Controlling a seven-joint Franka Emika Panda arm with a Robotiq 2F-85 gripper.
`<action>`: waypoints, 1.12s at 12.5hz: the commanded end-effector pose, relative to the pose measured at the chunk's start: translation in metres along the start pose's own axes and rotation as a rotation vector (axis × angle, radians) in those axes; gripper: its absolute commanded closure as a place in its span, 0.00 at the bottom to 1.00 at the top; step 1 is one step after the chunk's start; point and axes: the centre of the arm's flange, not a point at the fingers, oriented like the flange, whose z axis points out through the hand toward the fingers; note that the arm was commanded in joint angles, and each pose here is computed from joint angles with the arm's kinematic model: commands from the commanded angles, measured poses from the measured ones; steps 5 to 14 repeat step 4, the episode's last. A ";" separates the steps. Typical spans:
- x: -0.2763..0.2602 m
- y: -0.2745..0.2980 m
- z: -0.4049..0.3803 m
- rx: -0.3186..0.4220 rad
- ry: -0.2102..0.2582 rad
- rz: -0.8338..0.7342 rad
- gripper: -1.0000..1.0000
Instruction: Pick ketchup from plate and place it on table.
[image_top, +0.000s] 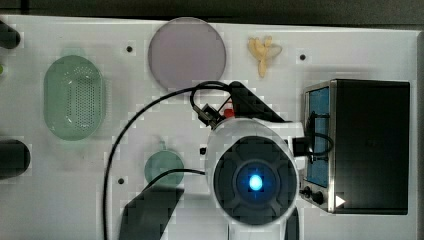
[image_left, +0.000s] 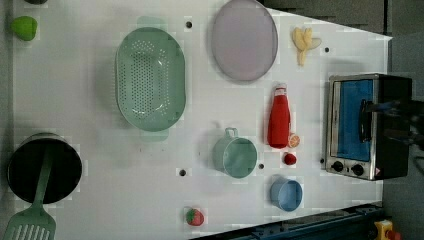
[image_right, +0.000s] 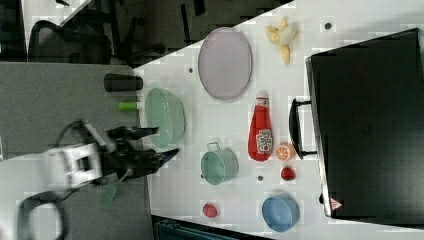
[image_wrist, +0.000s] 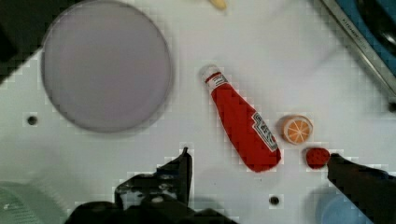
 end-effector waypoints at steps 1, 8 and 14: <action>-0.002 0.008 -0.018 -0.079 -0.092 0.140 0.00; -0.005 0.007 -0.032 -0.103 -0.119 0.135 0.00; -0.005 0.007 -0.032 -0.103 -0.119 0.135 0.00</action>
